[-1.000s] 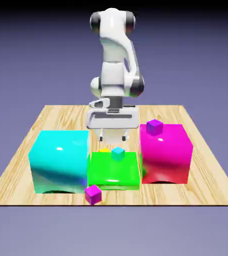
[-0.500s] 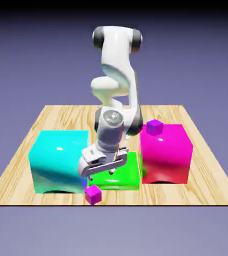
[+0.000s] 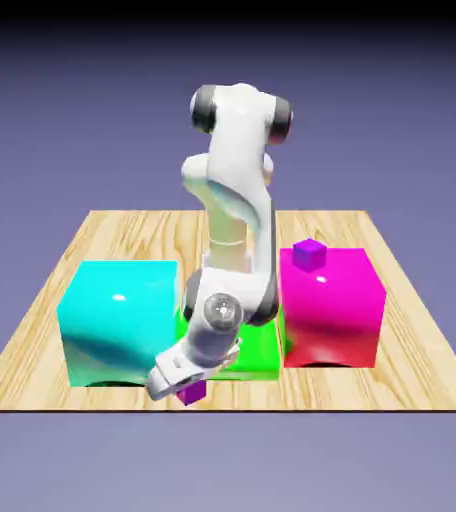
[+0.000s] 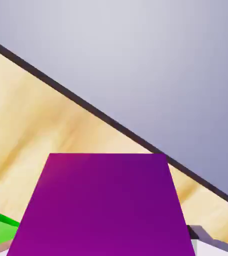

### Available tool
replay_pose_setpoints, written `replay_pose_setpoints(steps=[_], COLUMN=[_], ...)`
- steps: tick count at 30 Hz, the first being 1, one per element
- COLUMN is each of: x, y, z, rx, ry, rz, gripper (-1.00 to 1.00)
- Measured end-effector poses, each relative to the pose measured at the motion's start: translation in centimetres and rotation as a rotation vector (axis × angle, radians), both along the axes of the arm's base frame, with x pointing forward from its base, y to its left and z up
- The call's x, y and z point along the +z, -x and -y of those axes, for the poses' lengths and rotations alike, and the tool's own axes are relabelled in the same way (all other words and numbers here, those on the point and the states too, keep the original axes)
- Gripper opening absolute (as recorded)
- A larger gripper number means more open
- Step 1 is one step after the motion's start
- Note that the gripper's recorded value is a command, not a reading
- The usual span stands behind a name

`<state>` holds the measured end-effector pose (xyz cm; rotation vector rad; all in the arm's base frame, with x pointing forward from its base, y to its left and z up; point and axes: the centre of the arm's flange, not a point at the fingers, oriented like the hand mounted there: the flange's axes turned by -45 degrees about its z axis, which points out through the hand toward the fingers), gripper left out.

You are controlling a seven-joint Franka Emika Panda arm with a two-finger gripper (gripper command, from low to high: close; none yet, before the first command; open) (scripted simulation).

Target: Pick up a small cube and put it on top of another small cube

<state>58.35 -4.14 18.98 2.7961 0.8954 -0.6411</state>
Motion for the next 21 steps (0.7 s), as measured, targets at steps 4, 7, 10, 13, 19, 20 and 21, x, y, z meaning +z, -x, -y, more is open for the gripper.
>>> replay_pose_setpoints(steps=[4, 7, 10, 13, 19, 20, 21], x=[4.0, 6.8, 9.1, 10.4, 12.1, 12.1, 12.0], y=[2.0, 4.1, 6.8, 10.3, 17.6, 18.9, 20.1], z=[-1.7, -3.0, -4.0, -4.8, -5.9, -6.0, -6.0], rx=[-0.157, -0.269, -0.373, -0.471, -0.662, -0.691, -0.717], ry=[-0.055, -0.083, -0.094, -0.087, -0.037, -0.024, -0.01], rz=[0.037, 0.054, 0.056, 0.042, 0.016, 0.009, 0.002], gripper=[-1.0, -1.0, -1.0, -1.0, -1.0, -1.0, -1.0])
